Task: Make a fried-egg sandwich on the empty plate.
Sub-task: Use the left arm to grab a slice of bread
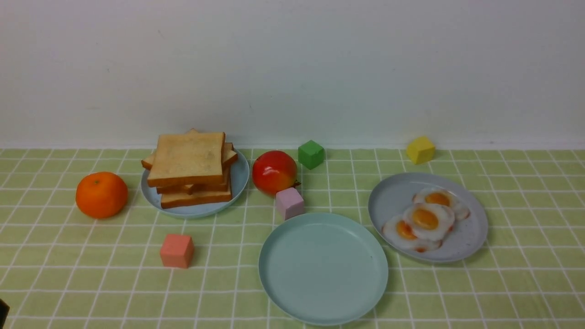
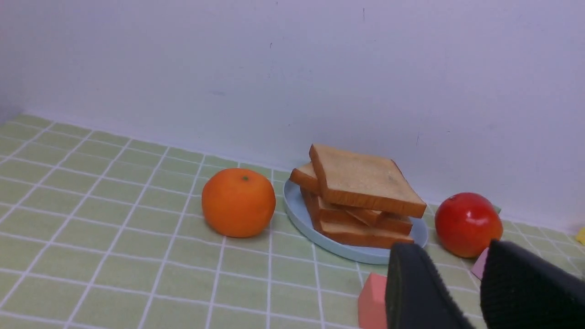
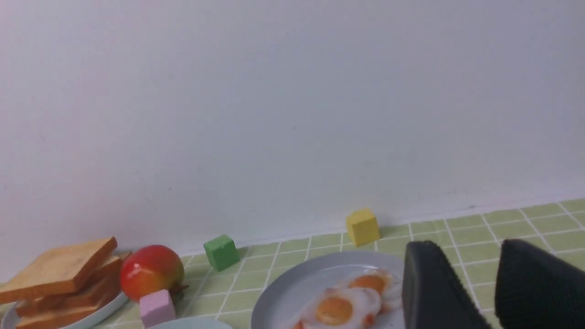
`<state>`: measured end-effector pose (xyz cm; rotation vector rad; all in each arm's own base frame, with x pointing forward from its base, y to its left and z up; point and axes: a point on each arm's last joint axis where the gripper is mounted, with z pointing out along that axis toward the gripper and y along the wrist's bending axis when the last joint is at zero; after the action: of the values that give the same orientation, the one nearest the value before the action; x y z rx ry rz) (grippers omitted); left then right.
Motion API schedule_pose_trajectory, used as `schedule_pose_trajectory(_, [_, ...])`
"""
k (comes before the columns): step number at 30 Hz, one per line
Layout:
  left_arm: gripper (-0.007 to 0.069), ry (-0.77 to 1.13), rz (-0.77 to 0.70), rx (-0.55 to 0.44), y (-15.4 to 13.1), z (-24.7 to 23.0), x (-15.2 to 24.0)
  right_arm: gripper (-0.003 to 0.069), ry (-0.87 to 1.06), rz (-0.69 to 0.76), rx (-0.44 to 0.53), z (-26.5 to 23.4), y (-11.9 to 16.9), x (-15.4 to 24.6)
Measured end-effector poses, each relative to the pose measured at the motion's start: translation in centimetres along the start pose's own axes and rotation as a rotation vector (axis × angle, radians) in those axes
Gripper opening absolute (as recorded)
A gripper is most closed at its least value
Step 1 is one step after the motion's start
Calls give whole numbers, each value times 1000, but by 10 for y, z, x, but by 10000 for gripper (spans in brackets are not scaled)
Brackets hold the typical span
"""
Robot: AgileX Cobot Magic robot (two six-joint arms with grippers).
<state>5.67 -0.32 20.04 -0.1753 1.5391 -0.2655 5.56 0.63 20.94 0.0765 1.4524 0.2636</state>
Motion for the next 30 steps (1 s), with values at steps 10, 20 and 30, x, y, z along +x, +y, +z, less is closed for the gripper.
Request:
schedule_pose_trajectory(10, [238, -341, -170, 72, -4, -5, -31, 239, -338, 31, -110, -6, 10, -32])
schedule_pose_trajectory(20, [238, -620, -244, 169, -40, -6, -168, 239, -503, 217, -124, 8, 31, -161])
schedule_pose_trajectory(30, [238, 119, -256, 0, -57, 94, -184, 239, -122, 165, -32, 99, 49, -230])
